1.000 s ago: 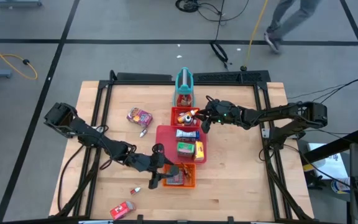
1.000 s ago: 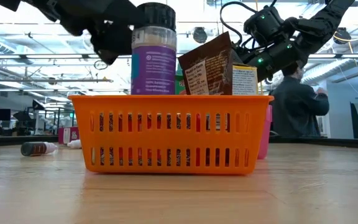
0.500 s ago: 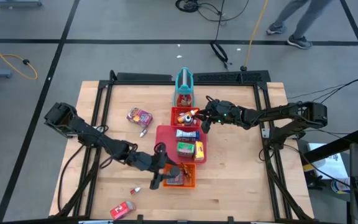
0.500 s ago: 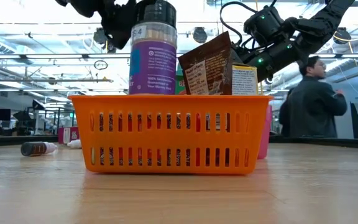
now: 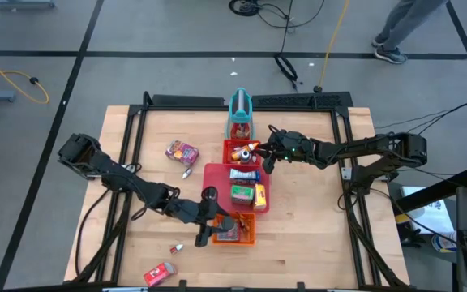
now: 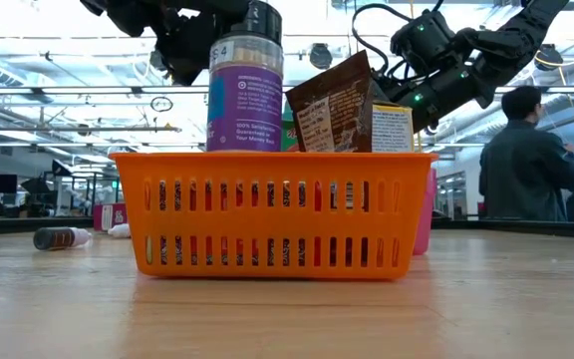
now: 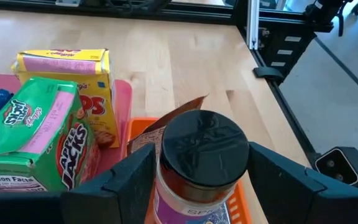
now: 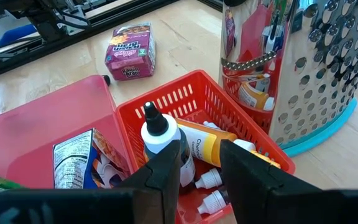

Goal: Pick & Place Kitchen Items
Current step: Put the violet seasoning bottle into the orange bin

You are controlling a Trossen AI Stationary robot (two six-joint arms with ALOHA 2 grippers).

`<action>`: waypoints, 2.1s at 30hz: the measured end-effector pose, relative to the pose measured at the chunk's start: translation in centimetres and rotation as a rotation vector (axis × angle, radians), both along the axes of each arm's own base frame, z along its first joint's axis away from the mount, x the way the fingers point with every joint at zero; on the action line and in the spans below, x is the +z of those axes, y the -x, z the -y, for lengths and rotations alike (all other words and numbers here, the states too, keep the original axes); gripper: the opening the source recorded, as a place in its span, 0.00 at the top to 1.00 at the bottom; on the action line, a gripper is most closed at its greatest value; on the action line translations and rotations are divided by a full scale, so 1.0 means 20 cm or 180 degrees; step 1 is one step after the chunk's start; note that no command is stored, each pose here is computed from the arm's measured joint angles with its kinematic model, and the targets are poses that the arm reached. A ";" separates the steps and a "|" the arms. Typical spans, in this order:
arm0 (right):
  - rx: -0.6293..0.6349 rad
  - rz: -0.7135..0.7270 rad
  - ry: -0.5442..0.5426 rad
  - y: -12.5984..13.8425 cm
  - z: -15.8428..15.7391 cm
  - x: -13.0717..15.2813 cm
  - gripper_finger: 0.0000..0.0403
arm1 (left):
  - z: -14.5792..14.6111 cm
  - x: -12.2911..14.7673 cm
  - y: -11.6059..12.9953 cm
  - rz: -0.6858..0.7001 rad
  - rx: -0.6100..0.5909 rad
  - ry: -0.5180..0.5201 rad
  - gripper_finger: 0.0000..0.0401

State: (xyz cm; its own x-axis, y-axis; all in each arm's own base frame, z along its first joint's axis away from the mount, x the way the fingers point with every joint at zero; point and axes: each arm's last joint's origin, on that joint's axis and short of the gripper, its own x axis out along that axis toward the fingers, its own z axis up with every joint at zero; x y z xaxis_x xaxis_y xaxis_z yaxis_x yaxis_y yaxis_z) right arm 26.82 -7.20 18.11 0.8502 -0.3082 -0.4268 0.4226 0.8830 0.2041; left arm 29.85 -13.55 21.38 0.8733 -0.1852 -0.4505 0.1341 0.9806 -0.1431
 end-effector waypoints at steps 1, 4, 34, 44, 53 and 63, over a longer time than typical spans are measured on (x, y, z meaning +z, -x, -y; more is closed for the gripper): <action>0.0000 0.0000 0.0000 0.00 0.00 0.00 0.74 | 0.00 -0.01 0.00 -0.0009 0.0003 0.0001 0.38; 0.0000 0.0001 0.0000 0.00 0.00 0.00 0.74 | 0.01 -0.05 -0.02 -0.0066 -0.0005 -0.0033 0.38; -0.0068 -0.0041 0.0024 0.00 0.00 0.00 0.74 | 0.05 -0.09 -0.11 0.0460 -0.0165 0.0099 0.57; -0.0064 -0.0041 0.0022 0.00 0.00 0.00 0.74 | 0.07 -0.19 -0.18 0.0637 -0.0220 0.0212 0.56; -0.0061 -0.0046 0.0021 0.00 0.00 -0.01 0.74 | 0.12 -0.28 -0.33 0.0565 -0.0389 0.0195 0.55; -0.0056 -0.0047 0.0029 0.00 0.00 -0.01 0.74 | 0.12 -0.30 -0.35 0.0312 -0.0299 -0.0145 0.54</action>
State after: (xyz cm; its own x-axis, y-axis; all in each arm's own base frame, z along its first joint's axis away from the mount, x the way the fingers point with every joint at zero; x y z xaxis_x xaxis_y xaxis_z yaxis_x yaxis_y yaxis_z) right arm 26.75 -7.21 17.99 0.8382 -0.3271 -0.4364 0.4410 0.8772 0.1896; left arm 36.82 -16.00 15.41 0.8934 -0.2497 -0.3736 0.2369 0.9682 -0.0806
